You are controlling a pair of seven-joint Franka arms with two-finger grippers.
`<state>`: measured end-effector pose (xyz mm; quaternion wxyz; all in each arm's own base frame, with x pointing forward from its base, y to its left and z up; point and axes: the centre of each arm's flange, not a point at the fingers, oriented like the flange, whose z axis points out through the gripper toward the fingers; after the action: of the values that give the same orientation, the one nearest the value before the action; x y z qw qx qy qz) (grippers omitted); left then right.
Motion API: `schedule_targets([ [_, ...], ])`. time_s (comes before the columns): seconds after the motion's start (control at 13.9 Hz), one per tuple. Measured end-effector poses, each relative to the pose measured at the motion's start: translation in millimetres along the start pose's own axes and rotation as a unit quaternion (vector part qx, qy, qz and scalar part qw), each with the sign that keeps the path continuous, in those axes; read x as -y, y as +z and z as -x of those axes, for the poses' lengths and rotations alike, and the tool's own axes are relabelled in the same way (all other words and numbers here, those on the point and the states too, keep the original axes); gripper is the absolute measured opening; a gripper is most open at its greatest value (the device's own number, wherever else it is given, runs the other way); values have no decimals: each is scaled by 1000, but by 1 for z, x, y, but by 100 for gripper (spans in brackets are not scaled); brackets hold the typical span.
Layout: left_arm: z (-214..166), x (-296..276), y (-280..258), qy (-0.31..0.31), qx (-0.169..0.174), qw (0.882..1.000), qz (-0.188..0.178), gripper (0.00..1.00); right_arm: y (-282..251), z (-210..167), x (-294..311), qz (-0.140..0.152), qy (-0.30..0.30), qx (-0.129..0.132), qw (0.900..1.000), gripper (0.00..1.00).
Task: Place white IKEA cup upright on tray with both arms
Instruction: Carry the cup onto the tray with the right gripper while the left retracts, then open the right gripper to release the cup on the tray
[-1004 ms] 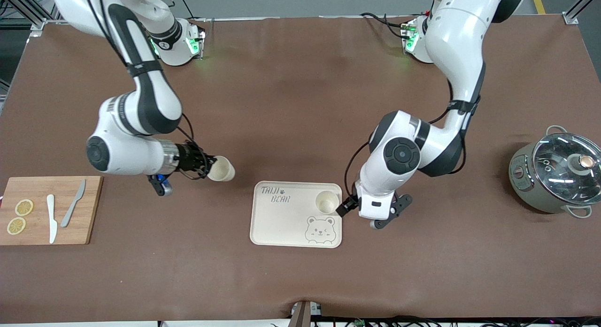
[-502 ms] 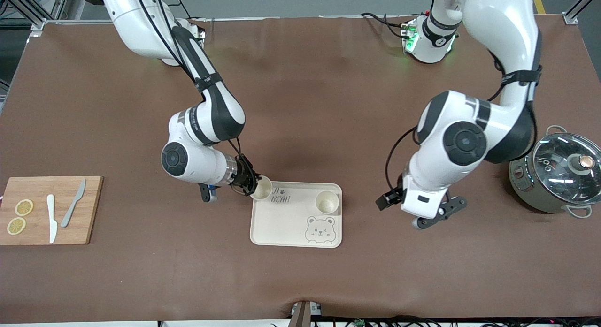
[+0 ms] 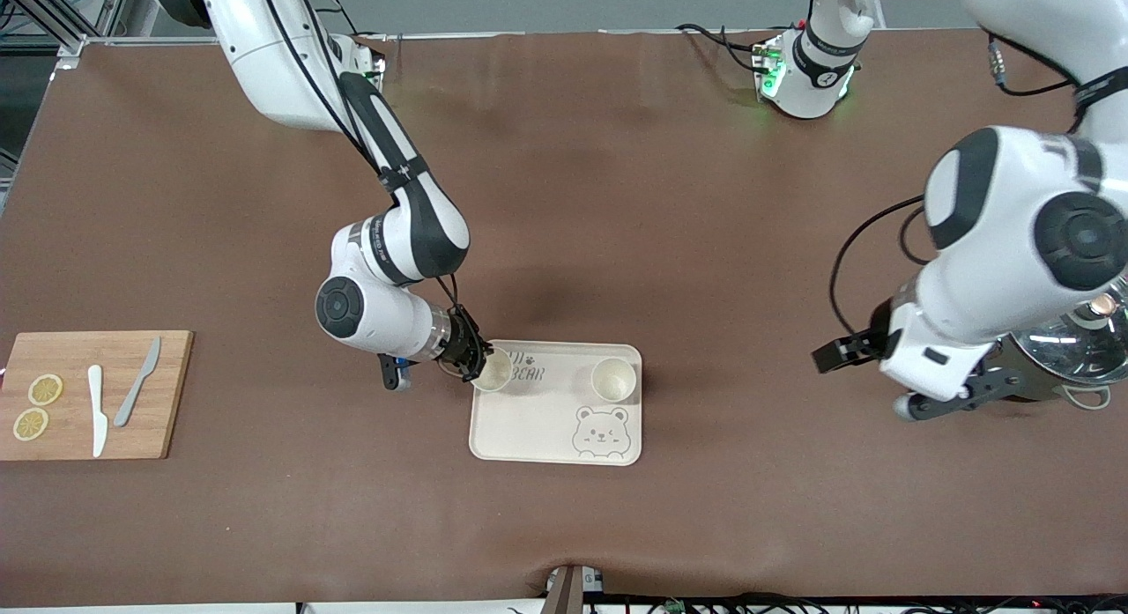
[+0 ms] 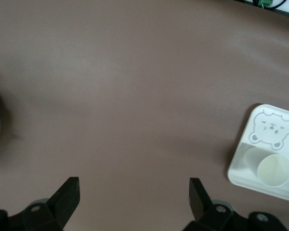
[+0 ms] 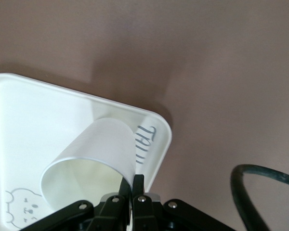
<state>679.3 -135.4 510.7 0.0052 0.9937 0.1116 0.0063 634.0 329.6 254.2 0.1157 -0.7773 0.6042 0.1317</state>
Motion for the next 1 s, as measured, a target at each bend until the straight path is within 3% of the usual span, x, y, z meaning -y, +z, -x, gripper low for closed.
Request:
schedule_targets([
  [0.14,-4,44,-26,15,1,1000,-3,100,12,2,1,-10,8,-3,1000,4],
  [0.22,-5,64,-37,17,2,1000,-4,100,15,5,0,-9,9,-4,1000,10],
  [0.65,6,136,-82,16,5,1000,-8,100,-12,28,16,-38,-11,2,999,70],
  [0.72,9,142,-86,16,4,1000,-8,100,-14,29,16,-31,-11,4,999,81],
  [0.86,14,146,-91,15,3,1000,-9,100,-15,29,9,11,-11,6,1000,100],
  [1.0,15,147,-92,14,4,1000,-9,100,-36,26,8,32,7,9,999,100],
])
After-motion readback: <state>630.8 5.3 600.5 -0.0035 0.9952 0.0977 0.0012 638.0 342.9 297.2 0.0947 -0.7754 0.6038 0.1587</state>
